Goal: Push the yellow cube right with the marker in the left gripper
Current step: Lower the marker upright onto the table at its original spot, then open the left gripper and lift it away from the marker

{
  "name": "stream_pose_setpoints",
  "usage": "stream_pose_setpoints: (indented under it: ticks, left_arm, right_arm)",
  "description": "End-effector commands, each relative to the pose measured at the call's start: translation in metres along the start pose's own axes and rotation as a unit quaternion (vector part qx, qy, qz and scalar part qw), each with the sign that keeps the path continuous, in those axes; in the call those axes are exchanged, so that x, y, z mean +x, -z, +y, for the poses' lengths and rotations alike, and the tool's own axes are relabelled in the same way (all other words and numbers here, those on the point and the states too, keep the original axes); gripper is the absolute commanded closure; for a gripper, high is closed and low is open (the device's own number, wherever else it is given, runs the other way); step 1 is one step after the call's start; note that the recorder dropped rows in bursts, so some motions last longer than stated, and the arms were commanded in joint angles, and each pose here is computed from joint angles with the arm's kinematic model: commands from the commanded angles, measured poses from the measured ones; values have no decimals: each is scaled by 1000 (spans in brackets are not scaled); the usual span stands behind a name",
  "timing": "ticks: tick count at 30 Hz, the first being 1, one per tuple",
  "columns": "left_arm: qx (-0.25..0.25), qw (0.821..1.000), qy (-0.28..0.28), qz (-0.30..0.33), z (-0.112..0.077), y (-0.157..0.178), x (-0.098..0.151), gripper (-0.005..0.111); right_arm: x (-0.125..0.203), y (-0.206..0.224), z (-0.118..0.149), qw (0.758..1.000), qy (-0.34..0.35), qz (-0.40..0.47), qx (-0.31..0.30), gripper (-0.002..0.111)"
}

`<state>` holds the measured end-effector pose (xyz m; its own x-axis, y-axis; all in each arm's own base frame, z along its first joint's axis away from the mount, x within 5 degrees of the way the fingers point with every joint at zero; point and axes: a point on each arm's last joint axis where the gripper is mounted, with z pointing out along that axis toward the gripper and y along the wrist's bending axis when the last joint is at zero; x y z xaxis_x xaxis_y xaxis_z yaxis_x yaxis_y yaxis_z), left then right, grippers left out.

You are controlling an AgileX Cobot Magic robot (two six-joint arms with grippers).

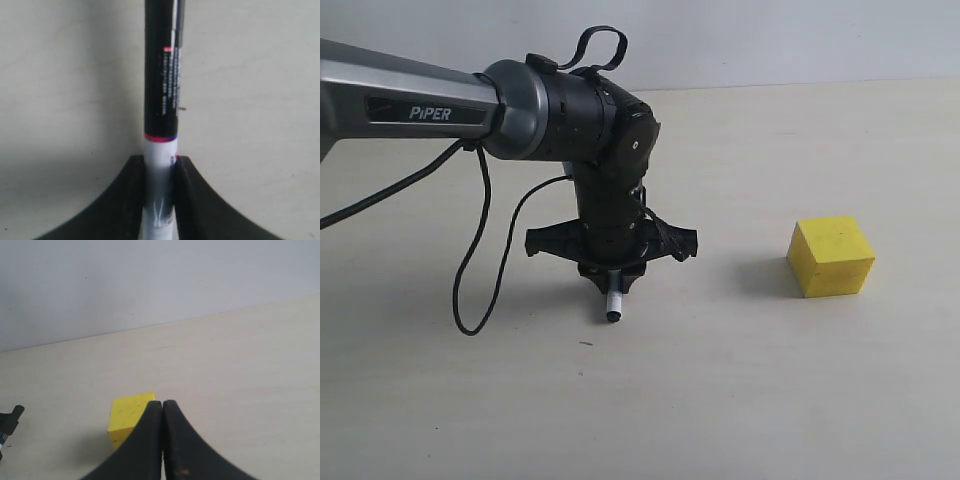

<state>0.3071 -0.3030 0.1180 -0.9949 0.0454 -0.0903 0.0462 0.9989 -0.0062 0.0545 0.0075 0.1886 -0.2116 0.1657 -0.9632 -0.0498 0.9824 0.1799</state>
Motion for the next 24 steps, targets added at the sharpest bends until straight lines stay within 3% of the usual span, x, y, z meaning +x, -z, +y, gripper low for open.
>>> stream_pose_setpoints:
  ticks: [1, 7, 16, 24]
  left_arm:
    - [-6, 1000, -2, 4, 2, -3, 0, 78]
    - [-6, 1000, -2, 4, 2, -3, 0, 68]
    - [-6, 1000, -3, 3, 3, 1, 0, 68]
    - [36, 995, -74, -65, 8, 73, -3, 68]
  right_arm:
    - [1, 0, 0, 1000, 4, 0, 1, 108]
    - [1, 0, 0, 1000, 4, 0, 1, 108]
    - [1, 0, 0, 1000, 4, 0, 1, 108]
    - [1, 0, 0, 1000, 4, 0, 1, 108]
